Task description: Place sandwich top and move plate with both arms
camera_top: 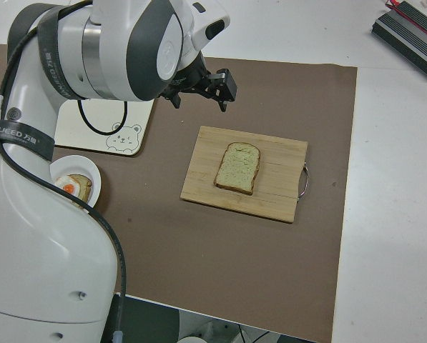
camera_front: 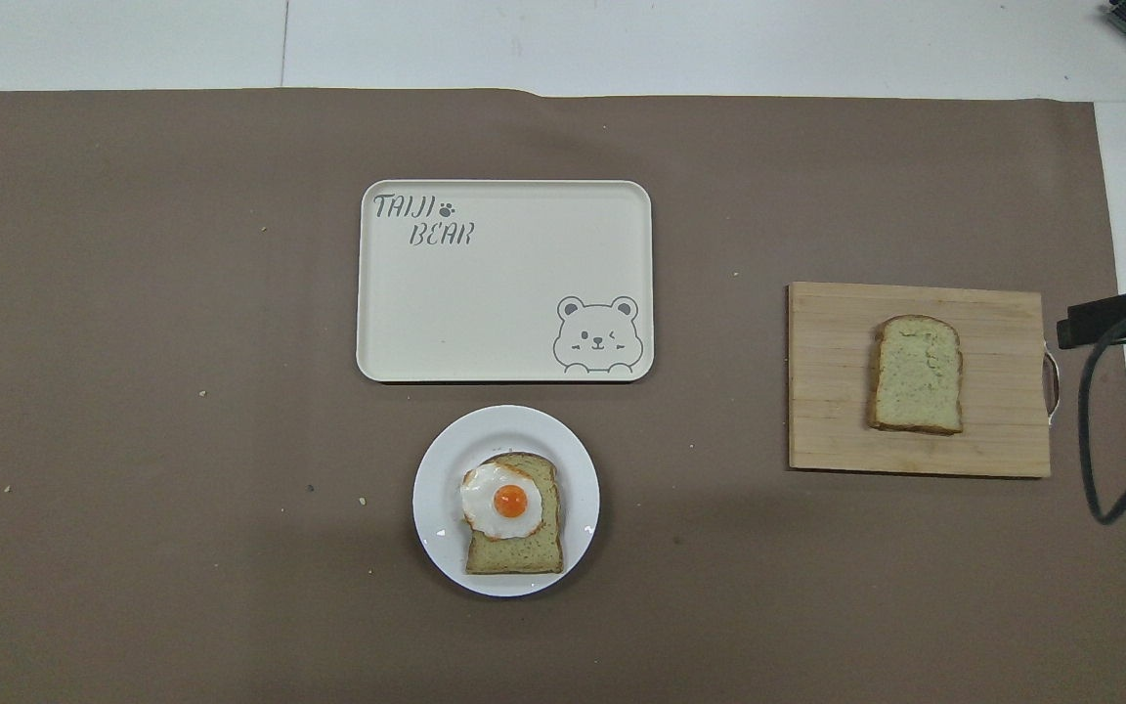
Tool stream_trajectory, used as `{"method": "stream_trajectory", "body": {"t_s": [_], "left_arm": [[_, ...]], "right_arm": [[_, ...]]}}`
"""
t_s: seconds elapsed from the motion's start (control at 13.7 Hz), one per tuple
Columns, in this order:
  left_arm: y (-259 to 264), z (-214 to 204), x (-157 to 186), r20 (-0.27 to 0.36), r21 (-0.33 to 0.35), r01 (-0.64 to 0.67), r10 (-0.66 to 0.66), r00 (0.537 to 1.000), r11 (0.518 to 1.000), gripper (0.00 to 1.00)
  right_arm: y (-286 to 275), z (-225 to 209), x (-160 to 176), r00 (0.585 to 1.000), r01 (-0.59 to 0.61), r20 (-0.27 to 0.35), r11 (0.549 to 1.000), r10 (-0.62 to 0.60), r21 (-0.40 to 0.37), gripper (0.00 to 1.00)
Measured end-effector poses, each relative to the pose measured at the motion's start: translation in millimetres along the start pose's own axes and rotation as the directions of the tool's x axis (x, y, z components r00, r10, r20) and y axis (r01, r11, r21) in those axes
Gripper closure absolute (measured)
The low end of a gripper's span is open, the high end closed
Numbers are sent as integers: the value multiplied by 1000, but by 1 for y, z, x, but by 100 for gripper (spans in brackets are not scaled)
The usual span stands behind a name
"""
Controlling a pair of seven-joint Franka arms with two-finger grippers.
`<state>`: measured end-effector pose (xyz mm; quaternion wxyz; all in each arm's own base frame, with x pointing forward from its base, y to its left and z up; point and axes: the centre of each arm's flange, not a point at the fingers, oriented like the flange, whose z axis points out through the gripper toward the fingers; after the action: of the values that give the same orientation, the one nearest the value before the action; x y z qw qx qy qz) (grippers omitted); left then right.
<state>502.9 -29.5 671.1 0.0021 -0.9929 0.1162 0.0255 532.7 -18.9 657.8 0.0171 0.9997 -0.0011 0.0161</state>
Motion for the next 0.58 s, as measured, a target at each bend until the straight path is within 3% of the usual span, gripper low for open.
{"method": "stream_trajectory", "body": {"t_s": [0.29,0.58], "left_arm": [[10,18,-26,21,53,-35,34,999,998,0],[7,17,-15,29,17,-23,23,999,1000,0]], "right_arm": [[0,0,0,1000,0,0,1000,0,0,0],[0,0,0,1000,0,2,1000,0,0,0]]}}
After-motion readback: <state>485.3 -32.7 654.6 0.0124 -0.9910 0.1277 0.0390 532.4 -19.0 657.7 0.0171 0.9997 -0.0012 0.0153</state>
